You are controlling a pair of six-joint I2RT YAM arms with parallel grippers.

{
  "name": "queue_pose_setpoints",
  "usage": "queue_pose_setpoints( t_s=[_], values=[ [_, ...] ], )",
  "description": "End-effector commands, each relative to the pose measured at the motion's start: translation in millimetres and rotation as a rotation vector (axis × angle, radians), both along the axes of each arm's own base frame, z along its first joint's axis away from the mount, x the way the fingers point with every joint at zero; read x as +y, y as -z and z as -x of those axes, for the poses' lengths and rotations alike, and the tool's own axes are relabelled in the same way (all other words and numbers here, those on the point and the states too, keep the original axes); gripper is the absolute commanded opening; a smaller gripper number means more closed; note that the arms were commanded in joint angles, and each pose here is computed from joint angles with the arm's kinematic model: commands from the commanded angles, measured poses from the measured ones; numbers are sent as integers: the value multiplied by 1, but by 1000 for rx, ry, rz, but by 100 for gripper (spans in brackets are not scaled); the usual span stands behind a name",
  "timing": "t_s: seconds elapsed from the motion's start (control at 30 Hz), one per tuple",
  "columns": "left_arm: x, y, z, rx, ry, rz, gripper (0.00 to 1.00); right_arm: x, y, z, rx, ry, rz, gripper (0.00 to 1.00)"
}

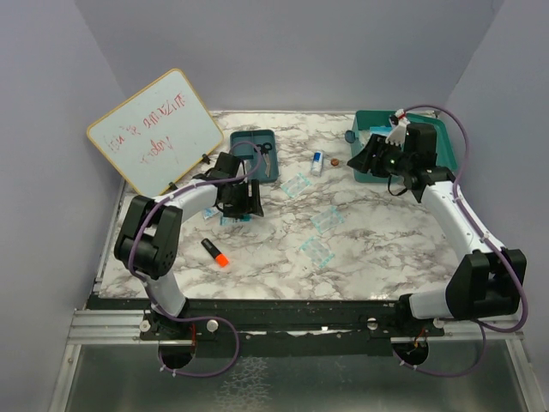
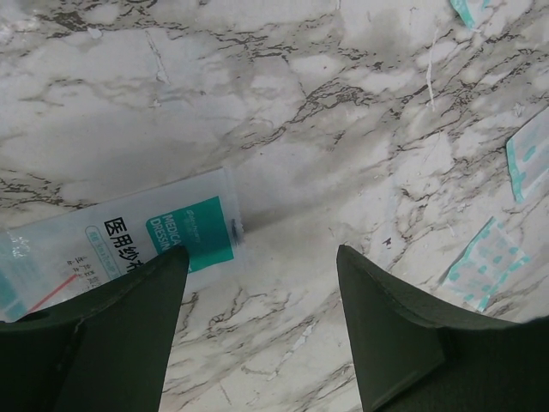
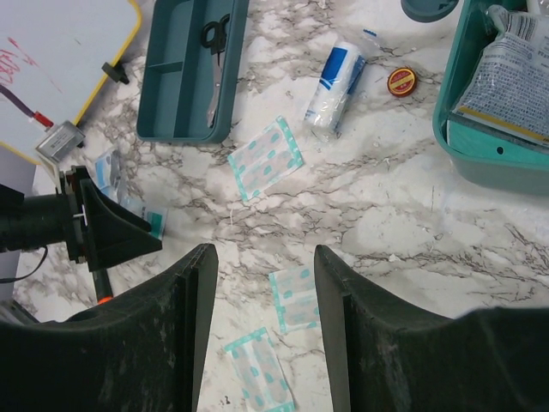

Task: Organize the medicine kit
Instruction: Pick up the medical item at the center of the board.

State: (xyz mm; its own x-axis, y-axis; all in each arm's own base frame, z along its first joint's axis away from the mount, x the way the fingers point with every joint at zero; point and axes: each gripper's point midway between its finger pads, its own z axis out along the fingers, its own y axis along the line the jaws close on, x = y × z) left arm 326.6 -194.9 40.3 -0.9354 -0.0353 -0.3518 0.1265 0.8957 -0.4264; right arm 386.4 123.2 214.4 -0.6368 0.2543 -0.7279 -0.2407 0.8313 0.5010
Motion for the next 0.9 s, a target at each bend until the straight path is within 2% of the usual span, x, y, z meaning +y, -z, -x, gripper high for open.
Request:
queue_pose_setpoints(
  t_s=[0.0, 0.3, 0.53, 0.7, 0.87],
  values=[
    [-20, -1, -1, -2, 20, 39, 72, 4, -8, 4, -34, -19, -9, 55],
    [-66, -13, 26, 5, 96, 135, 72, 2, -12, 6, -45, -15, 0, 55],
    [-90, -51, 30, -42, 149, 234, 71, 5, -10, 9, -30, -27, -21, 55],
    [-57, -65, 7, -163, 113, 55, 71, 5, -7, 13, -18, -24, -20, 55],
    [-7, -54, -13, -190, 38, -145, 71, 6, -10, 13, -18, -31, -28, 55]
  ],
)
